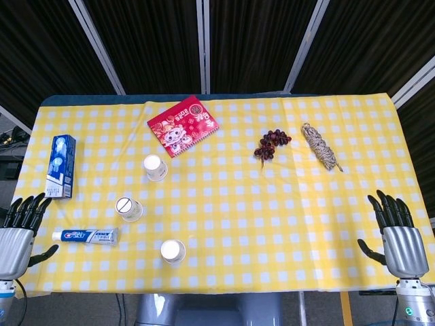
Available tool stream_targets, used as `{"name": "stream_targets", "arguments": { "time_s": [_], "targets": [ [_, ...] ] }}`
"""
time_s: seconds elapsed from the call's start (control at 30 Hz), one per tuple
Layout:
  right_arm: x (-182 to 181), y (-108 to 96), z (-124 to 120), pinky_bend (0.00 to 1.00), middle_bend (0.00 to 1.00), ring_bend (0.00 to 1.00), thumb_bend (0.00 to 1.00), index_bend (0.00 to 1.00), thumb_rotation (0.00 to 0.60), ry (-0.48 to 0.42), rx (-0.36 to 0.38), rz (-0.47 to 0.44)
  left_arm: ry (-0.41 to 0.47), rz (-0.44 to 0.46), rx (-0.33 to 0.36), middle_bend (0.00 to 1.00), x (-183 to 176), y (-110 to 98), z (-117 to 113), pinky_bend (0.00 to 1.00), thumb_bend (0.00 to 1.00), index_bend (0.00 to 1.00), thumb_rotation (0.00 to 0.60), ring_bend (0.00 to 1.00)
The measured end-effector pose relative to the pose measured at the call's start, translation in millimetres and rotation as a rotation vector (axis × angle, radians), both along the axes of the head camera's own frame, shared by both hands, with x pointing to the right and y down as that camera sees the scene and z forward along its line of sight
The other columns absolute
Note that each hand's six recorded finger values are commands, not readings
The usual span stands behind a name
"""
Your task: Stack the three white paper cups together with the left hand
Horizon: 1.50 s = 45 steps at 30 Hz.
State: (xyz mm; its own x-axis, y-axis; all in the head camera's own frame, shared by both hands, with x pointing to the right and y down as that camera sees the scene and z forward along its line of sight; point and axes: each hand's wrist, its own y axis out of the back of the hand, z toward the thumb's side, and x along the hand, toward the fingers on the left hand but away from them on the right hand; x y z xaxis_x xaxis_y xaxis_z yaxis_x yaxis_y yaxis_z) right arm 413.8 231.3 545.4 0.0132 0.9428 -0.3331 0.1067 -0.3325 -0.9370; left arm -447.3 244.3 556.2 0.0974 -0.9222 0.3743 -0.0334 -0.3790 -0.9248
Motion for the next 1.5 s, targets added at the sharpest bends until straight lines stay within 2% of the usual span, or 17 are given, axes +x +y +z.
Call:
{"name": "stream_targets", "arguments": {
  "time_s": [0.3,0.4,0.63,0.83,1.13,1.5],
  "targets": [
    [-0.2,0.3,-2.8,0.0,0.0,0.0,0.11,0.03,0.6,-0.006,0.01,-0.001,0.034,0.038,-0.027,0.0,11.5,-3.7,1.4,0.0,0.02,0.02,0.6,0.0],
    [0.7,-0.2,-3.4,0.0,0.0,0.0,0.11,0.03,0.6,-0.007,0.012,0.004,0.067,0.088,-0.044,0.0,24.0,-11.0,0.2,0.0,0.02,0.04,0.6,0.0],
    [5.9,-3.0,-6.7,0.0,0.0,0.0,0.11,0.04,0.6,-0.016,0.022,0.024,0.131,0.302,-0.118,0.0,74.3,-31.2,-1.8,0.0,0.02,0.09,0.6,0.0],
    [12.8,-6.0,-11.0,0.0,0.0,0.0,0.11,0.04,0.6,-0.028,0.032,0.049,0.156,0.475,-0.199,0.0,124.1,-38.6,1.7,0.0,0.02,0.16,0.6,0.0],
    [21.3,-9.7,-17.0,0.0,0.0,0.0,0.11,0.04,0.6,-0.04,0.048,0.078,0.115,0.629,-0.296,0.0,175.3,-35.2,20.7,0.0,0.02,0.2,0.6,0.0],
    [27.7,-12.7,-23.5,0.0,0.0,0.0,0.11,0.05,0.6,-0.06,0.066,0.099,0.06,0.677,-0.358,0.0,213.4,-28.2,53.3,0.0,0.02,0.22,0.6,0.0]
  ]
}}
